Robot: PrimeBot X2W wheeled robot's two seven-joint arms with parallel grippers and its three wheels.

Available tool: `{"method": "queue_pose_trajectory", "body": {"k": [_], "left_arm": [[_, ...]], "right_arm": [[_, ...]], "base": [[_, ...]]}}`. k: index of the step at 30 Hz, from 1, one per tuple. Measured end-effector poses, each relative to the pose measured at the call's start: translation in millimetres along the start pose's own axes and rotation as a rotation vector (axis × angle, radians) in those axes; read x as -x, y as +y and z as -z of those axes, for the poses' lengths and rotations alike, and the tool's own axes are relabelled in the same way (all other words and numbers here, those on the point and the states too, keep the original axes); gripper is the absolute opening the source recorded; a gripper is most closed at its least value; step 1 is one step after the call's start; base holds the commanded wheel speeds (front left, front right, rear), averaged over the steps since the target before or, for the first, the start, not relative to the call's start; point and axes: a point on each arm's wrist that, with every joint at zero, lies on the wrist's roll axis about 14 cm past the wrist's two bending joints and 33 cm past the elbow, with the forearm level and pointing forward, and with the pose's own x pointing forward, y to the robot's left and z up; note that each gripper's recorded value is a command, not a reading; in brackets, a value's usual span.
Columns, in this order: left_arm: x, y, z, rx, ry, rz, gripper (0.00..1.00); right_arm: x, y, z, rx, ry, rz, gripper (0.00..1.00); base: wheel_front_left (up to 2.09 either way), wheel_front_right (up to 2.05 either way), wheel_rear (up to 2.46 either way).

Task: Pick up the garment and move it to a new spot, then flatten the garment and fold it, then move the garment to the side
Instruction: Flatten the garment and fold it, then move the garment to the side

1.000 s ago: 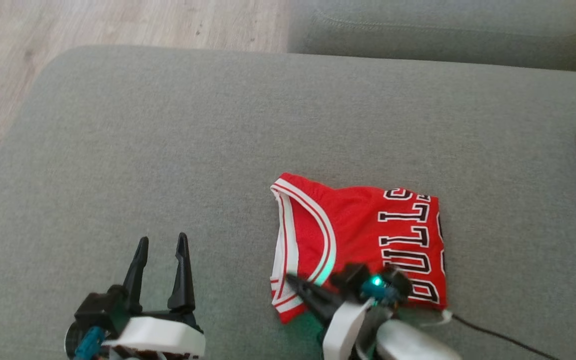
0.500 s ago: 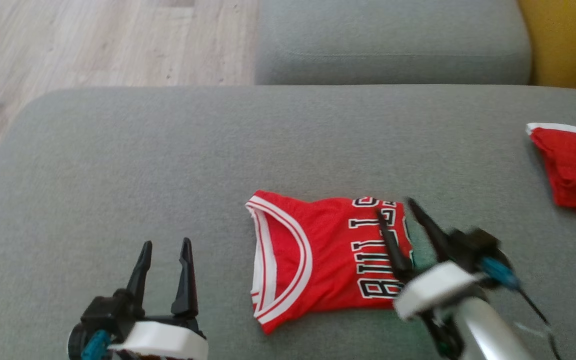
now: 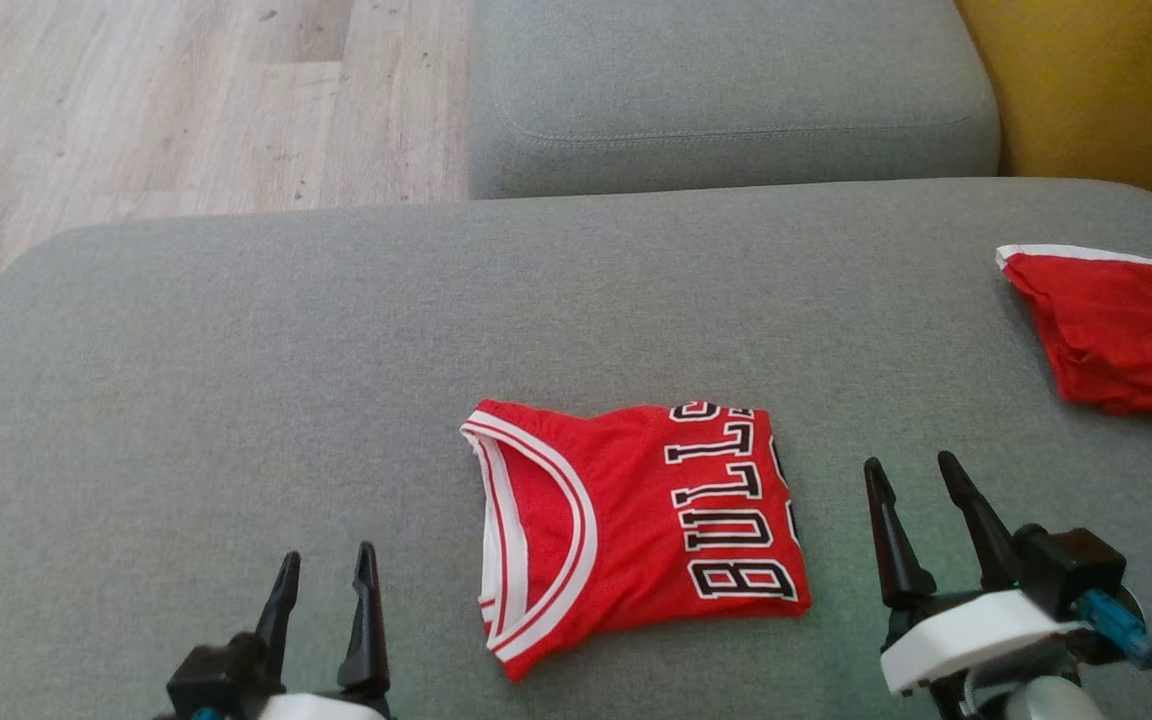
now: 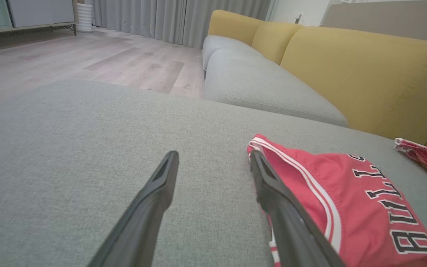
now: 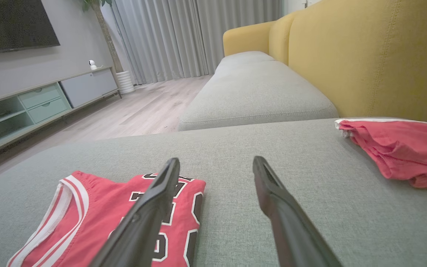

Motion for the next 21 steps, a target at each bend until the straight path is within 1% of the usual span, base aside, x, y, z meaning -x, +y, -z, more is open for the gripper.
{"method": "queue_pose_trajectory", "body": {"k": [11, 21], "left_arm": [[5.1, 6.0, 5.0, -0.003, 0.012, -0.02, 1.0], [5.6, 8.6, 5.4, -0.002, 0.013, -0.028, 1.0]], "right_arm": [[1.2, 0.7, -2.8, 0.001, 0.005, -0.002, 1.0], [-0.2, -1.5, 1.8, 0.0, 0.03, 0.004, 1.0]], "base": [[0.0, 0.0, 0.0], [0.0, 0.0, 0.0]]}}
